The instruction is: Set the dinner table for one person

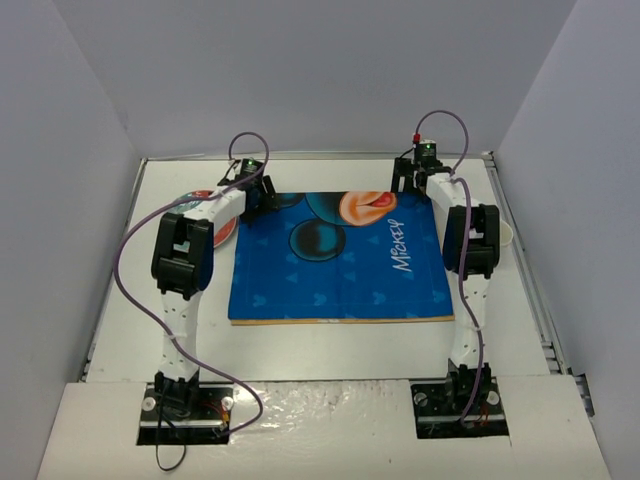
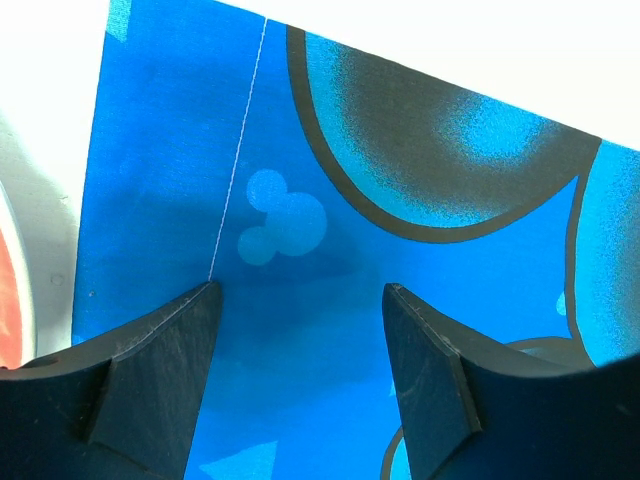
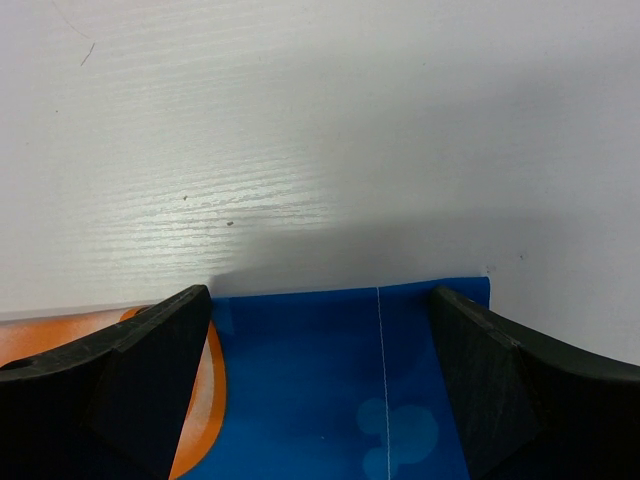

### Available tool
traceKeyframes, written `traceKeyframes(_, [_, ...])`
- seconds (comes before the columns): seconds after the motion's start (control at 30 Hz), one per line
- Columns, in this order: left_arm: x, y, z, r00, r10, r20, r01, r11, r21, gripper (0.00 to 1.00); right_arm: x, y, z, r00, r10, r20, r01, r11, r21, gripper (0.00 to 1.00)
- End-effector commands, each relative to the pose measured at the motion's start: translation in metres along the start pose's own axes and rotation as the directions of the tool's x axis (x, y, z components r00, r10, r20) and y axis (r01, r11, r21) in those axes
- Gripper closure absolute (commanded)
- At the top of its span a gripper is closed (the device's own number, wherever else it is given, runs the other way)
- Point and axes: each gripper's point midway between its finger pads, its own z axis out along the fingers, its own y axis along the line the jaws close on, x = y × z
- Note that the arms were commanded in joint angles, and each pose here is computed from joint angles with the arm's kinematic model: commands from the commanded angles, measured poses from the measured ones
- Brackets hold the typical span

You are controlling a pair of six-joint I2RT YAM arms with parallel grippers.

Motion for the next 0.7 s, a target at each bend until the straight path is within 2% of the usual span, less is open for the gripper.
traceKeyframes(0.0, [0.014,0.000,-0.021,0.997,-0.022,-0.073,0.023,1.000,0.008,0.38,-0.038,0.008,-0.036,0.998,0.009,0.060,-0.006,0.998,-0.056,0.13])
traceKeyframes(0.17, [-0.029,-0.020,-0.068,0.999,0.005,0.039,-0.008,0.998,0.067,0.37,-0.090,0.009,-0.097,0.982,0.019,0.187,-0.007,0.998,-0.061,0.12])
traceKeyframes(0.27, [-0.043,-0.028,-0.097,0.996,0.019,0.087,-0.027,0.995,0.094,0.36,-0.096,0.007,-0.125,0.976,0.046,0.212,-0.034,0.998,-0.060,0.12])
traceKeyframes(0.47, [-0.031,-0.016,-0.125,0.994,0.059,0.097,-0.067,0.994,0.088,0.35,-0.043,-0.004,-0.154,0.984,0.117,0.132,-0.114,0.993,-0.032,0.11])
traceKeyframes(0.57, [-0.006,-0.002,-0.122,0.995,0.083,0.050,-0.086,0.994,0.065,0.35,-0.014,-0.004,-0.164,0.982,0.171,0.083,-0.168,0.985,-0.038,0.12])
traceKeyframes(0.67, [0.015,0.001,-0.126,0.995,0.097,0.016,-0.098,0.992,0.076,0.35,0.035,-0.009,-0.166,0.982,0.190,0.000,-0.190,0.982,-0.001,0.12])
